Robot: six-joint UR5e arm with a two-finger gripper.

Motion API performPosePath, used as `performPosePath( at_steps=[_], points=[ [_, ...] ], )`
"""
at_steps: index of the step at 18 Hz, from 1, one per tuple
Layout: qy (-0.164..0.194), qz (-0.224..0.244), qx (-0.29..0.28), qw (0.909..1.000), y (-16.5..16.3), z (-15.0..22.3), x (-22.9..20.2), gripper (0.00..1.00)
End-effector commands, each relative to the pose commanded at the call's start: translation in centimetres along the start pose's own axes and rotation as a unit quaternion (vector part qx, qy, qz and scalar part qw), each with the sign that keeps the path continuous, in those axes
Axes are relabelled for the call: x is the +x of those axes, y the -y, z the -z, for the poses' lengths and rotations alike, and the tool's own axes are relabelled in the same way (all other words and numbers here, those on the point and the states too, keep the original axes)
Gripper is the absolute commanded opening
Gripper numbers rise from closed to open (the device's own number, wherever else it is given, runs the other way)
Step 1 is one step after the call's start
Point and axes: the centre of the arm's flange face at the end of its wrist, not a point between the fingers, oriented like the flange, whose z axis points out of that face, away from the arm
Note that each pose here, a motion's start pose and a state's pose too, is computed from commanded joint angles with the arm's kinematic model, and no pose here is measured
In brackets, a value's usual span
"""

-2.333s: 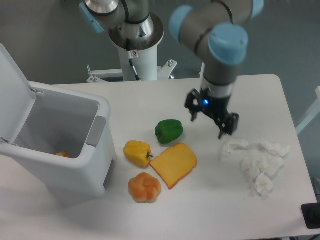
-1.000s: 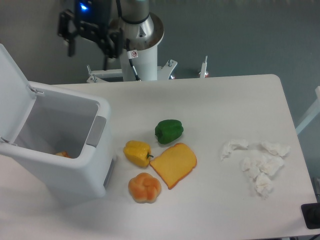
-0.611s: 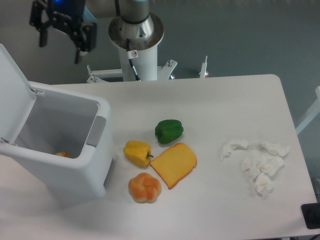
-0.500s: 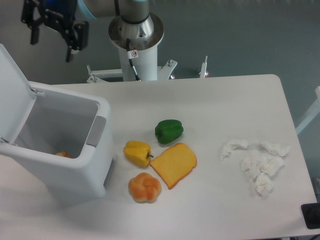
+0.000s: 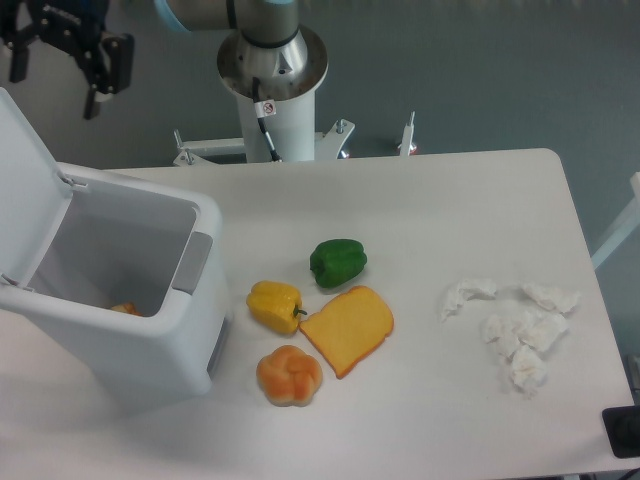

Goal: Close the trash can
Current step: 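Move the gripper up and over toward the raised trash can lid, then position the gripper behind the raised lid of the trash can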

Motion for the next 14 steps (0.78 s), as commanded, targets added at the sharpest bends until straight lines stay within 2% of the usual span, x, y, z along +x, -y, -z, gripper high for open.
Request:
performPosePath(
  at_steps=[4,14],
  points=[
    [-0.003,0.007,0.008,0.9999,1.5,-0.6,0.6,1.00],
    [0.011,0.011,0.012,0.9998,1.9,-0.1,0.4,1.00]
  ],
)
